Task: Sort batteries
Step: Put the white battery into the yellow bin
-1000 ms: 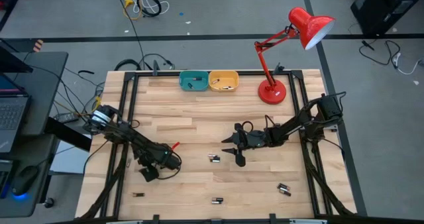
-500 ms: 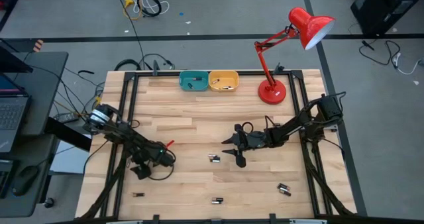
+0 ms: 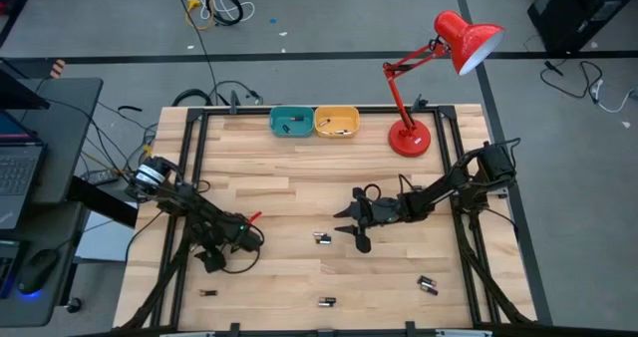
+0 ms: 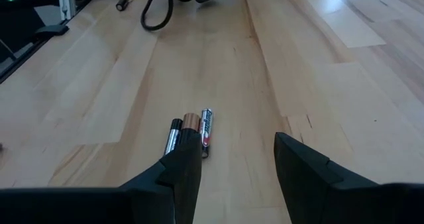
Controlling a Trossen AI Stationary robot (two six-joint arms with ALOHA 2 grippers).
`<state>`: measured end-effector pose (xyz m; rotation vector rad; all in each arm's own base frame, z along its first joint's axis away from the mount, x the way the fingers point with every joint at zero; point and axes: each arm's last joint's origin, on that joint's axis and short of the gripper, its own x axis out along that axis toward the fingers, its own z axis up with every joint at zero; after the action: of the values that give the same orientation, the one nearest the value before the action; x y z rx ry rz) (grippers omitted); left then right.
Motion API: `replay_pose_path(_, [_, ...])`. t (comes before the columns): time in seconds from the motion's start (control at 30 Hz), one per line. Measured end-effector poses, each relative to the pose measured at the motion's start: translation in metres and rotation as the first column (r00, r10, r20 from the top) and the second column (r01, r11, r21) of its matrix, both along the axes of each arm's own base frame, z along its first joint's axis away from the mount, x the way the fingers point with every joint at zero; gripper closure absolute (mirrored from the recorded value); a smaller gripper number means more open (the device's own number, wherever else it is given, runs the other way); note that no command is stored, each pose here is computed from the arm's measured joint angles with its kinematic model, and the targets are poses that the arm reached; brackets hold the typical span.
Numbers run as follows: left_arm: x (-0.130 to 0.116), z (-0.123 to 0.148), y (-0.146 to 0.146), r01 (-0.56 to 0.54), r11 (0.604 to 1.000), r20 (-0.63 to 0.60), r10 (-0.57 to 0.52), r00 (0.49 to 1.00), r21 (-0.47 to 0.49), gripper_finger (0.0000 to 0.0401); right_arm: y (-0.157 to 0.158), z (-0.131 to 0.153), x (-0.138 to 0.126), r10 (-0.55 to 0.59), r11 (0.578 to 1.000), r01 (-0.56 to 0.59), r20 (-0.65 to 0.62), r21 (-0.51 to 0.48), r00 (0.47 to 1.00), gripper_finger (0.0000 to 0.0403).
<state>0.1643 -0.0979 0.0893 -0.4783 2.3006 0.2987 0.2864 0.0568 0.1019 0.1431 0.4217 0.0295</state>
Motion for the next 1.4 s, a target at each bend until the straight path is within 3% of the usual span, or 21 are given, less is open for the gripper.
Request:
replay_pose_path(0.57, [0.019, 0.01, -0.009, 0.049, 0.996, 0.097, -0.057, 0.994, 0.08, 0.0354, 0.0, 0.0, 0.0, 0.0, 1.0, 0.0, 0.0, 0.0, 1.0, 0.0229])
replay_pose_path(1.17, [0.049, 0.033, -0.016, 0.134, 0.958, 0.241, -0.197, 0.95, 0.255, 0.0357, 0.0, 0.0, 0.0, 0.001, 1.0, -0.001, 0.001, 0.0, 1.0, 0.0229])
replay_pose_path(1.4, [0.083, 0.051, -0.011, 0.13, 0.935, 0.408, -0.265, 0.874, 0.329, 0.0357, 0.0, 0.0, 0.0, 0.001, 1.0, -0.001, 0.001, 0.001, 1.0, 0.0229])
